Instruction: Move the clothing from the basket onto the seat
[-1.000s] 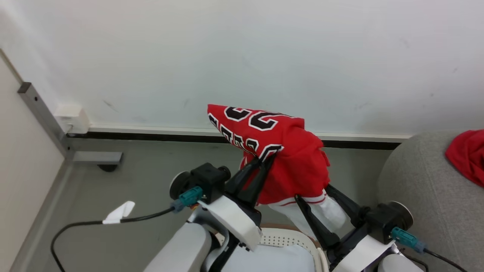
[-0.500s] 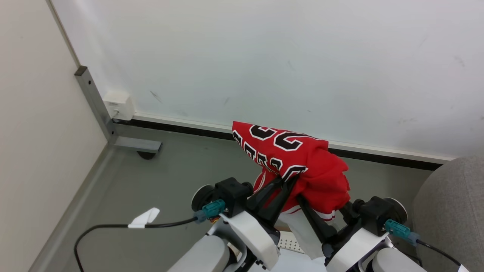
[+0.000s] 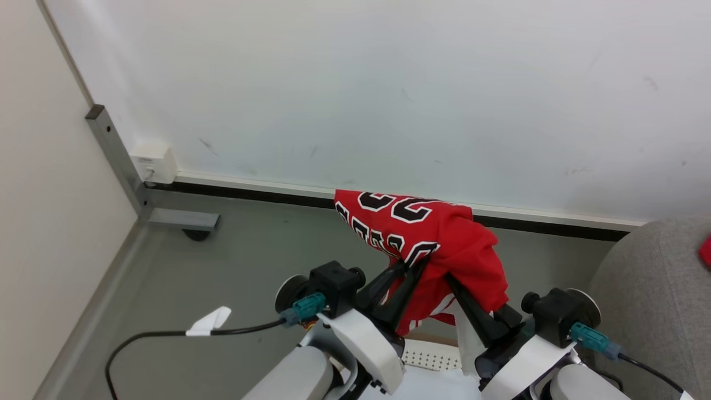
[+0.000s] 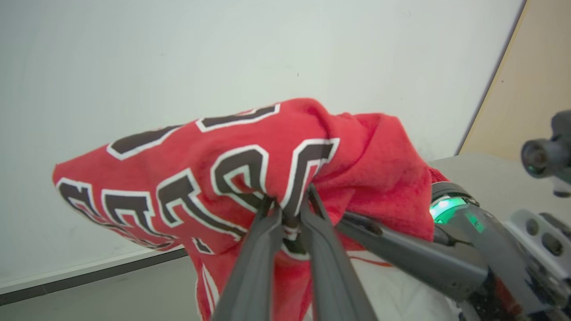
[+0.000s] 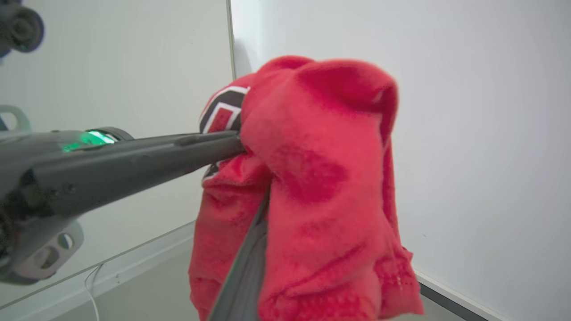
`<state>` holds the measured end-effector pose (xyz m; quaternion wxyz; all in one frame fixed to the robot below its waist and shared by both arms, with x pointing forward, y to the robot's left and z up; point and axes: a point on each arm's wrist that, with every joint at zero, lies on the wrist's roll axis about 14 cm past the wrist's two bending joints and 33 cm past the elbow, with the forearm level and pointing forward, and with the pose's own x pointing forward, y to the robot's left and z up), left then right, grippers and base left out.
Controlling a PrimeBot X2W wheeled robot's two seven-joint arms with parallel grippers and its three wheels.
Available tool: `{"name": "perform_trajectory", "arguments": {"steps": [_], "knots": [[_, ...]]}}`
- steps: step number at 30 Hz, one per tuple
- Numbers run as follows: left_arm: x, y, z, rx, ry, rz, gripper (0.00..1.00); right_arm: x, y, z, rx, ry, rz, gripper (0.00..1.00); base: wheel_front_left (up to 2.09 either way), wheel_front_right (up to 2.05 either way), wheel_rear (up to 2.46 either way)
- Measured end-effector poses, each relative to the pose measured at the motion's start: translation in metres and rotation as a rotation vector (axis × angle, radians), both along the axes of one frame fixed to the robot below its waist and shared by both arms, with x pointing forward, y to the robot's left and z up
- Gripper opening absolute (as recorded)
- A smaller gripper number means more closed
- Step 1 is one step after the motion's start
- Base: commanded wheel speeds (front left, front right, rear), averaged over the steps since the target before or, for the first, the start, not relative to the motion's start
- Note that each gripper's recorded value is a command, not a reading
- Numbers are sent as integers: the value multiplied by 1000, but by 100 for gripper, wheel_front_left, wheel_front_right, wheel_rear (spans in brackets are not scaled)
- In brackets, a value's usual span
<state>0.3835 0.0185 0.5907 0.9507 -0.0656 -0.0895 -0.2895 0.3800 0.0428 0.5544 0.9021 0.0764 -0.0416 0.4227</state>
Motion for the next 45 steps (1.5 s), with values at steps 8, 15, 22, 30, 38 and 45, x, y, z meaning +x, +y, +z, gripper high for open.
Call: {"name": "perform_trajectory", "arguments": {"steps": [8,15,22,30,38,45], "knots": [[4,-13,-2,-2,5,-29,100,8,-31,5,13,-11,-91,0,0,0,0],[6,-41,-5,-3,8,-104,100,24,-92,15,29,-40,-266,0,0,0,0],[5,-80,-8,-2,10,-214,100,22,-166,21,17,-77,-464,0,0,0,0],[-6,-135,-12,1,10,-382,100,-2,-257,34,19,-124,-718,0,0,0,0],[-39,-197,-23,14,19,-598,100,-53,-335,40,13,-149,-973,0,0,0,0],[-55,-223,-30,4,44,-689,100,-76,-356,37,-16,-145,-1055,0,0,0,0]]}}
